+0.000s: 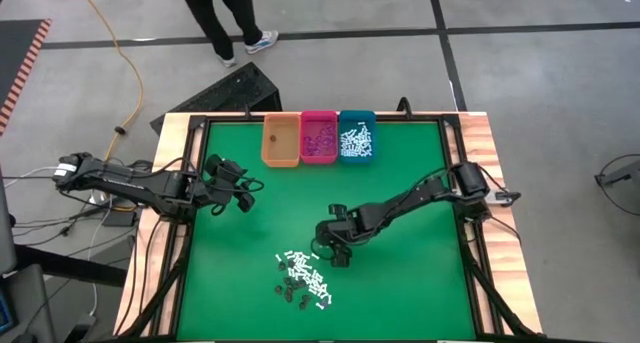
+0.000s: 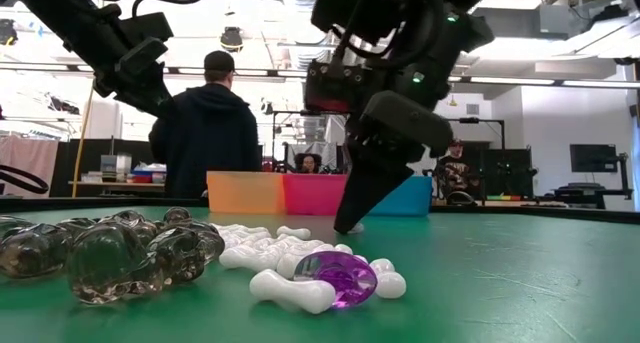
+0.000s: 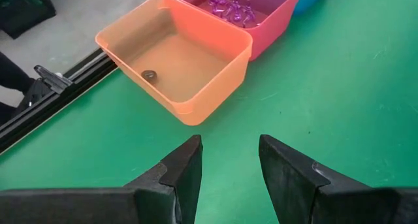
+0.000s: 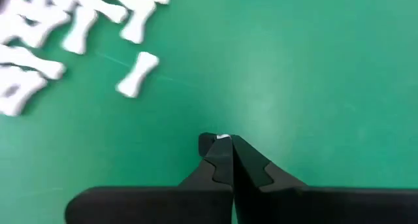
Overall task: Sort Halloween decoration
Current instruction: Put the white bone toy into the blue bin
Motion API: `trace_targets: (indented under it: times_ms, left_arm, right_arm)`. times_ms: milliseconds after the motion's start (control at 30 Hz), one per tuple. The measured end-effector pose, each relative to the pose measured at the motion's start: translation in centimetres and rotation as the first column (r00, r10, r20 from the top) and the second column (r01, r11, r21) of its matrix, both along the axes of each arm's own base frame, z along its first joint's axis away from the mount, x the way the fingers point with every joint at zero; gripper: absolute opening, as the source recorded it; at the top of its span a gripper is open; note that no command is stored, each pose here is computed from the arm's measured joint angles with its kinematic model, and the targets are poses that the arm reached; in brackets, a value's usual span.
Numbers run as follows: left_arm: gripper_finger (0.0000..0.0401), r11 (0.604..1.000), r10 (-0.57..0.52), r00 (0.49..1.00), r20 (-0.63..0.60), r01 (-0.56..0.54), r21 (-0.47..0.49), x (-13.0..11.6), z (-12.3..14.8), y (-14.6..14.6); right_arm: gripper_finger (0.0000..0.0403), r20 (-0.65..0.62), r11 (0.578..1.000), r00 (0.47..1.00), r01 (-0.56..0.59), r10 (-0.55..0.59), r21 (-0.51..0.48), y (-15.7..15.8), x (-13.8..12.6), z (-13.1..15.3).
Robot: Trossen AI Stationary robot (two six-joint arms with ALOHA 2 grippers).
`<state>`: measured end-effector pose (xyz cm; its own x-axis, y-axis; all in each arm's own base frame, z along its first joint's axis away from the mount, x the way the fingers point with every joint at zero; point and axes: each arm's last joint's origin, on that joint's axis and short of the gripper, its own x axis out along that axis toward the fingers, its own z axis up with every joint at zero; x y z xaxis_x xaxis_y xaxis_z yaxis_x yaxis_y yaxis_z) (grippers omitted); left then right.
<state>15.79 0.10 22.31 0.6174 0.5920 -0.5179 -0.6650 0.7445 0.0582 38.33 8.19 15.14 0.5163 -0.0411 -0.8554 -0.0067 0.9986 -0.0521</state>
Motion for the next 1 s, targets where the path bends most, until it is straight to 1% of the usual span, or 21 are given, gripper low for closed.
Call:
trace_targets:
  times_ms: [267,367,433,533,633,700,767,900,933,1000]
  left_arm:
    - [0.0144,1.000,-0.005,1.000,-0.007,0.005,-0.005,0.0,0.0,0.0]
    - [0.0144,1.000,-0.016,1.000,-0.008,0.016,-0.015,0.0,-0.1,0.0]
    - [0.0144,0.999,-0.024,1.000,-0.007,0.024,-0.023,0.0,-0.1,-0.1]
    - [0.0144,0.998,-0.040,0.999,0.005,0.040,-0.039,-0.2,0.1,-0.1]
    - [0.0144,0.998,-0.048,0.998,0.034,0.049,-0.043,-0.5,0.5,-0.2]
    - [0.0144,0.998,-0.056,0.997,0.059,0.058,-0.036,-0.9,0.9,-0.2]
    - [0.0144,0.997,-0.072,0.993,0.094,0.074,-0.024,-1.2,1.4,-0.3]
    - [0.0144,0.996,-0.091,0.984,0.153,0.094,-0.011,-1.8,2.2,-0.3]
    - [0.0144,0.996,-0.091,0.983,0.159,0.094,-0.012,-2.0,2.3,-0.3]
    - [0.0144,0.995,-0.090,0.980,0.175,0.094,-0.013,-2.2,2.4,-0.3]
  right_arm:
    - [0.0016,-0.099,0.995,0.995,-0.025,0.016,-0.092,-3.6,1.2,2.8]
    - [0.0016,-0.152,0.991,0.988,-0.028,0.008,-0.134,-5.6,1.1,4.0]
    - [0.0016,-0.162,0.987,0.987,-0.004,-0.023,-0.162,-7.6,0.7,5.0]
    - [0.0016,-0.165,0.982,0.983,0.049,-0.080,-0.183,-10.8,-0.5,7.0]
    - [0.0016,-0.125,0.973,0.982,0.115,-0.141,-0.198,-13.8,-2.3,9.9]
    - [0.0016,-0.092,0.962,0.975,0.180,-0.202,-0.204,-16.2,-4.1,11.9]
    - [0.0016,-0.082,0.945,0.958,0.254,-0.275,-0.207,-18.6,-5.7,13.1]
    - [0.0016,-0.070,0.898,0.909,0.390,-0.410,-0.203,-22.7,-7.9,13.8]
    - [0.0017,-0.071,0.894,0.903,0.405,-0.424,-0.190,-23.3,-8.2,13.8]
    - [0.0032,-0.057,0.908,0.909,0.404,-0.412,-0.110,-23.9,-8.5,13.9]
